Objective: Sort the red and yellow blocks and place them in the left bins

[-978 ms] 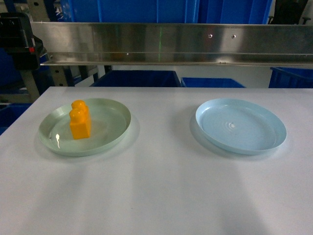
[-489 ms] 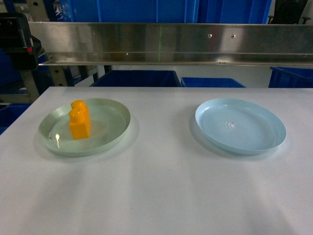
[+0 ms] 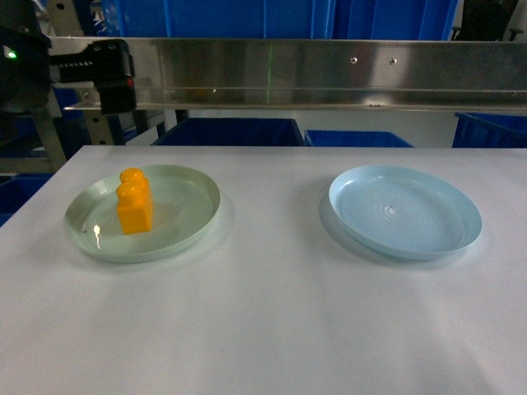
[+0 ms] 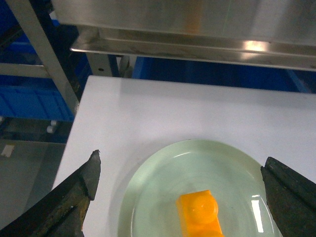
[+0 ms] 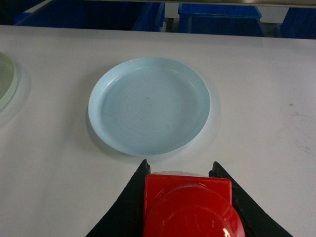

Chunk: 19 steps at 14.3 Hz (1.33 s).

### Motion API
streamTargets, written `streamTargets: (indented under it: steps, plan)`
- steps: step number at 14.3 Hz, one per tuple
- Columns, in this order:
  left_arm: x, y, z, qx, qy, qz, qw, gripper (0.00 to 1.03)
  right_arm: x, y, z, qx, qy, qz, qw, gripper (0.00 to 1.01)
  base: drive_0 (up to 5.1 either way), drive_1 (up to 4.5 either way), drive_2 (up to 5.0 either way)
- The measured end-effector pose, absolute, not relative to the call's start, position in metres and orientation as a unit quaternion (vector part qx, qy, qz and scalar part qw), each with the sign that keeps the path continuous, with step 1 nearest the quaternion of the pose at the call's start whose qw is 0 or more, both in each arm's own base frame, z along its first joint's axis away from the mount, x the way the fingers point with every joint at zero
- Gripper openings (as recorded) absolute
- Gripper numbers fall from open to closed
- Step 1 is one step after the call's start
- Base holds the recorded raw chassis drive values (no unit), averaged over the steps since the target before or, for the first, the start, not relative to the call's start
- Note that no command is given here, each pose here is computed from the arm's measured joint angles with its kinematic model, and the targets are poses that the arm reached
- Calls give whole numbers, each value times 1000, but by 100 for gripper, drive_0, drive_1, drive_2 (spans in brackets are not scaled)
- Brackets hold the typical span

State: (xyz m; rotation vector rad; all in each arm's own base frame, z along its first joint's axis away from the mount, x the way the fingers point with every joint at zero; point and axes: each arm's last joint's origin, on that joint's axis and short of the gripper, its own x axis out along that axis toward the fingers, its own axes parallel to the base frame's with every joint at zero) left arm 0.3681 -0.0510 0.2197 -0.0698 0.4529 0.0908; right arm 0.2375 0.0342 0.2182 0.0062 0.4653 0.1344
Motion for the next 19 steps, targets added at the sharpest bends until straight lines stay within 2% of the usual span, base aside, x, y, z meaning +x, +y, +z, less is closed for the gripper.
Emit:
streamTargets:
  steps: [2,5,8,13,14,16,17,19]
  plan:
    - [383,-68,202,-23,274,49,960,98,237,34,218,3,230,67,971,28,0,0,0]
    - [399,-70,158,1,333,75,940,98,238,34,218,1,230,67,971,28,0,0,0]
    - [409,-75,155,5,333,82,939,98,238,34,218,0,230,67,971,28,0,0,0]
    - [405,-90,141,6,387,58,920,98,238,34,218,0,230,67,971,28,0,0,0]
    - [405,-89,139,6,395,60,917,94,238,34,218,0,230,67,971,28,0,0,0]
    - [405,-89,135,1,399,63,915,71,238,34,218,0,230,67,971,28,0,0,0]
    - [406,-90,136,1,395,64,916,55,238,34,218,0,230,67,971,28,0,0,0]
    - [409,-88,138,1,374,70,925,30,238,34,218,0,230,67,971,28,0,0,0]
